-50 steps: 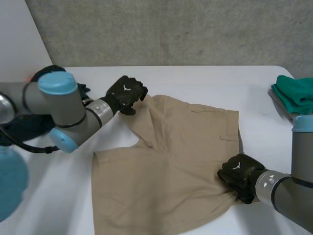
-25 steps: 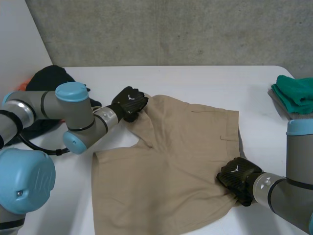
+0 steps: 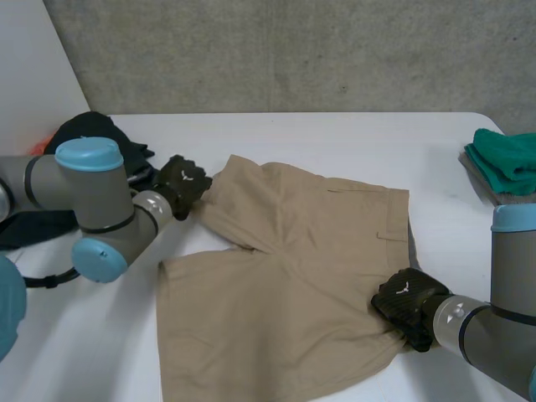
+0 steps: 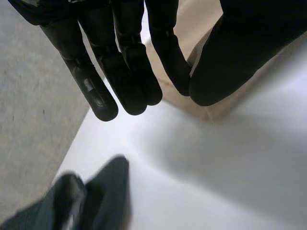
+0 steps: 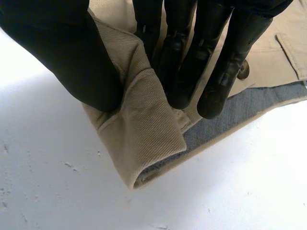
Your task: Fold the laundry.
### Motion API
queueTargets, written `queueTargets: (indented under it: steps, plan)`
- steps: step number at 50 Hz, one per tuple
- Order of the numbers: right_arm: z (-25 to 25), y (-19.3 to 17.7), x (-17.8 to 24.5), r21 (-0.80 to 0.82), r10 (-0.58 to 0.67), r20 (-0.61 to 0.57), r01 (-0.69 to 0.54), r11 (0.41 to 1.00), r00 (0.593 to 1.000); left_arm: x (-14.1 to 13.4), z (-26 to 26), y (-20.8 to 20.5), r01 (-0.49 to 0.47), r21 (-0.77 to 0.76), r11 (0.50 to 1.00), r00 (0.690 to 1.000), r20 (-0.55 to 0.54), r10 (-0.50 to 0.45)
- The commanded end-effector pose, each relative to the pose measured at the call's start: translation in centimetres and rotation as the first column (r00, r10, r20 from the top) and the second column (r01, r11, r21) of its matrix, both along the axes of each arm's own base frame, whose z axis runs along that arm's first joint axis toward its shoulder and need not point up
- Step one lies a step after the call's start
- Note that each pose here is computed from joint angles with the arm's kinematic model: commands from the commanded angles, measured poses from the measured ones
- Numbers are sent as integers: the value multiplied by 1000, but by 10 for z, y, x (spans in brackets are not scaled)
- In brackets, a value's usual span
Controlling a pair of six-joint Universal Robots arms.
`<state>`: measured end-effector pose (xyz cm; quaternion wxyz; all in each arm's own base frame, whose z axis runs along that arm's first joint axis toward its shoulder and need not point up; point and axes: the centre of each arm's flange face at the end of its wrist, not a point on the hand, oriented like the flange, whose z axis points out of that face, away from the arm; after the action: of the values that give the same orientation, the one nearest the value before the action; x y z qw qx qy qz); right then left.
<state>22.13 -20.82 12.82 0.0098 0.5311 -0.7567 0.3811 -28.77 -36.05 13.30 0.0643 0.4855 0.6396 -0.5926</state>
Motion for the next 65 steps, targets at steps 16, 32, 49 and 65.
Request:
queueTargets:
  steps: [16, 32, 49, 65]
  plan:
    - [13, -17, 12, 29, -156, 230, 153, 988, 961, 19, 63, 73, -117, 141, 983, 966, -213, 146]
    - [20, -45, 7, 215, -374, 451, 308, 927, 810, 52, 44, 223, -92, 508, 856, 946, -224, 234]
    - [22, -60, -6, 202, -413, 472, 360, 911, 779, 51, 15, 261, -104, 645, 757, 961, -132, 244]
    - [21, -57, -6, 209, -408, 471, 350, 913, 782, 38, 9, 263, -100, 545, 833, 966, -146, 211]
